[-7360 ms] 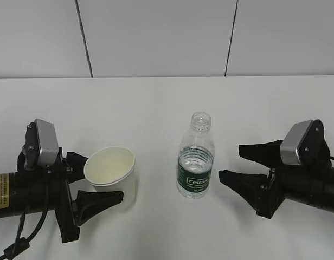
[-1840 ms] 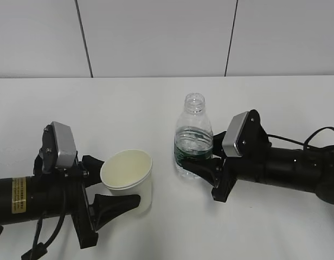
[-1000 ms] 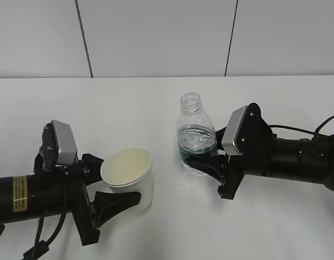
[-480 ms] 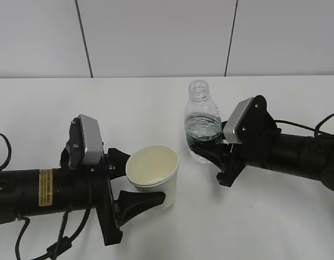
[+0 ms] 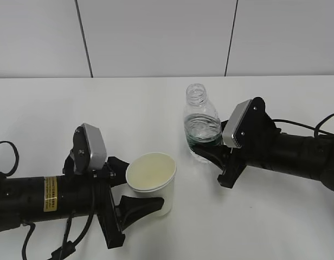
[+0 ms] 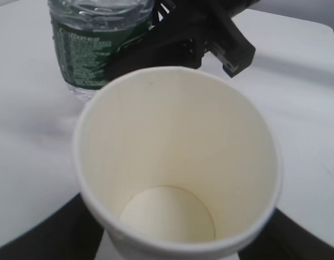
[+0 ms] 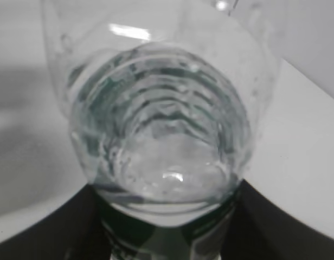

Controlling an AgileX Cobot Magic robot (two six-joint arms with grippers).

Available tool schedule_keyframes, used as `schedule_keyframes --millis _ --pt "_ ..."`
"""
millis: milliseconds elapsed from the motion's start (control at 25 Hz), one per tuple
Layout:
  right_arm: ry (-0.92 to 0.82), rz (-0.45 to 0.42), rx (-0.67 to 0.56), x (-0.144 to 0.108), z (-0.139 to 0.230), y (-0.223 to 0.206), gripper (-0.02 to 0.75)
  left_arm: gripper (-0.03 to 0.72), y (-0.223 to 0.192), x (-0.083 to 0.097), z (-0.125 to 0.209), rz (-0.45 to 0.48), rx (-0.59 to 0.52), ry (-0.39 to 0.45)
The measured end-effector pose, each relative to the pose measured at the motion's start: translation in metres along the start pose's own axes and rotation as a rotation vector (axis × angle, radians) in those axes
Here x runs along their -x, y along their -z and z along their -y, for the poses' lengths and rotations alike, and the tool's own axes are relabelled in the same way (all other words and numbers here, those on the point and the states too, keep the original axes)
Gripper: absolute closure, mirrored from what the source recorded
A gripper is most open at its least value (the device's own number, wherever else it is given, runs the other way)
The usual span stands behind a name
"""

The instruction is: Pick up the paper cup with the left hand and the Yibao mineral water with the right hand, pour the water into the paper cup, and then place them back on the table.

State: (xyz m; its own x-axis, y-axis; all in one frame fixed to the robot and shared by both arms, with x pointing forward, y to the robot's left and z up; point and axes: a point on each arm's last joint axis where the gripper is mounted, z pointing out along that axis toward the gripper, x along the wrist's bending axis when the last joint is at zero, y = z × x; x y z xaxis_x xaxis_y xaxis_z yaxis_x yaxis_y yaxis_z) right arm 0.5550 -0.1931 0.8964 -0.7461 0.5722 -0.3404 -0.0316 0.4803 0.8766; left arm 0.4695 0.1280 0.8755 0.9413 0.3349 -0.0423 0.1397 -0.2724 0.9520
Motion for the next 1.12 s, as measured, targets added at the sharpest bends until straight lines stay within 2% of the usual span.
schedule_keyframes --millis 560,1120 --pt "0.117 0.011 0.021 0.004 -0.004 -0.002 0.377 0.214 -0.012 -0.011 -0.001 0.017 0.011 -0.062" --pt "0.361 0.051 0.062 0.019 -0.017 -0.010 0.377 0.215 -0.013 -0.010 0.002 0.028 -0.018 -0.075"
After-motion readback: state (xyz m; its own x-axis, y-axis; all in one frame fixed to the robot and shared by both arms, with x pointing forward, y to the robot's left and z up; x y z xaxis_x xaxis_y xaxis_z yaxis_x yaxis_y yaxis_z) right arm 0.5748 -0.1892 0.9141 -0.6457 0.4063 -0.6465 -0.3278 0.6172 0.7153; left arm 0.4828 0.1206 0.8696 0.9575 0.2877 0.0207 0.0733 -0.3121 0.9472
